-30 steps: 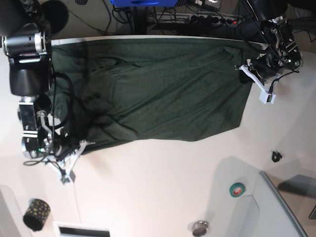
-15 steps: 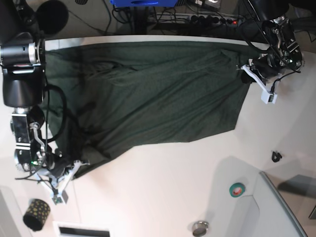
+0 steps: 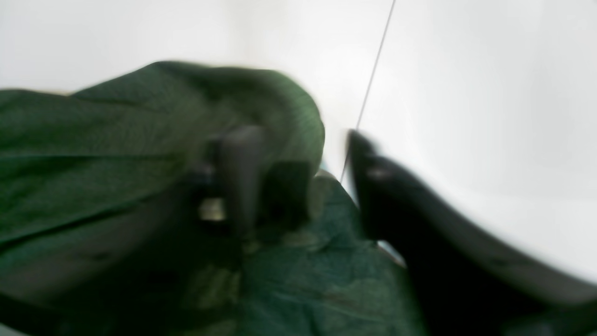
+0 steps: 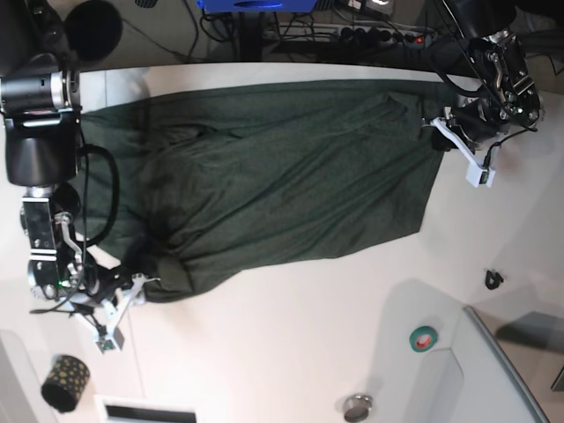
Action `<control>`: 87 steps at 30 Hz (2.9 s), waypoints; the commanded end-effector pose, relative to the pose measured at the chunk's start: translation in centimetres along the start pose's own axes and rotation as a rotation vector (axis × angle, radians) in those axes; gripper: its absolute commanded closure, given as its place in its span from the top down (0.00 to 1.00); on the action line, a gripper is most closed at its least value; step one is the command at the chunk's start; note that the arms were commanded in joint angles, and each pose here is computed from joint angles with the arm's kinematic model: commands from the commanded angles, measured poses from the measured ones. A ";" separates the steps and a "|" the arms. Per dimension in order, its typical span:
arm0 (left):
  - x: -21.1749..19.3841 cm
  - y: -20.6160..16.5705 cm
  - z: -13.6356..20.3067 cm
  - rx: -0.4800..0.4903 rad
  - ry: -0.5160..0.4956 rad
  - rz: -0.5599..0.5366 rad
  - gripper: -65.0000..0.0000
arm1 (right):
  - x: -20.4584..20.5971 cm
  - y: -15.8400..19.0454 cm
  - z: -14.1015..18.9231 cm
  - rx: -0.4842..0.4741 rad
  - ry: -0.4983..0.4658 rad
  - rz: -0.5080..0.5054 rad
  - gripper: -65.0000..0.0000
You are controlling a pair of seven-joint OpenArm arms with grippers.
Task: Layout the t-shirt on the table in an organized manner, then fold the t-shirt properly
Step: 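Pull the held shirt corner away from the left gripper with the right gripper, then lift the shirt corner with the right gripper and regrasp the edge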
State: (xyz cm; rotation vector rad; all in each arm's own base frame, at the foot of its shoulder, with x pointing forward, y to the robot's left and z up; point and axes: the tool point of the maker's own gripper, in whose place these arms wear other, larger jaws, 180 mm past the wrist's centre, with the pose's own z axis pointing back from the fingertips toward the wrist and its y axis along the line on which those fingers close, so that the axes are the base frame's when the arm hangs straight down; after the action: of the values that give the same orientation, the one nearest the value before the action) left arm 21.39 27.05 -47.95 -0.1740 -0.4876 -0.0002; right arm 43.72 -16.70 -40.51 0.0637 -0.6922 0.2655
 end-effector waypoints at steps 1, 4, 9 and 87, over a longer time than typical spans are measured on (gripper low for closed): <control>1.5 0.4 0.5 0.005 -0.042 -0.013 0.00 | 2.4 -1.3 0.8 -0.025 -0.056 0.022 0.66; 2.7 0.4 1.0 0.015 -0.070 -0.032 0.00 | 2.5 -3.6 1.5 -0.066 -0.069 0.004 0.82; 5.3 1.1 2.8 0.059 -0.147 -0.058 0.00 | -0.2 -10.3 4.8 -0.178 -0.140 -0.258 0.60; -3.4 -1.6 2.5 0.020 -0.007 -0.033 0.00 | -12.4 3.4 8.9 0.018 0.015 0.144 0.55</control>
State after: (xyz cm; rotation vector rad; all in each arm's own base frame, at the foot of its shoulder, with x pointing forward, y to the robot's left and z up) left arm 16.57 24.68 -47.93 -0.1739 -0.4705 -0.0138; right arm 27.44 -16.91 -42.63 0.0443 -0.6486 0.4104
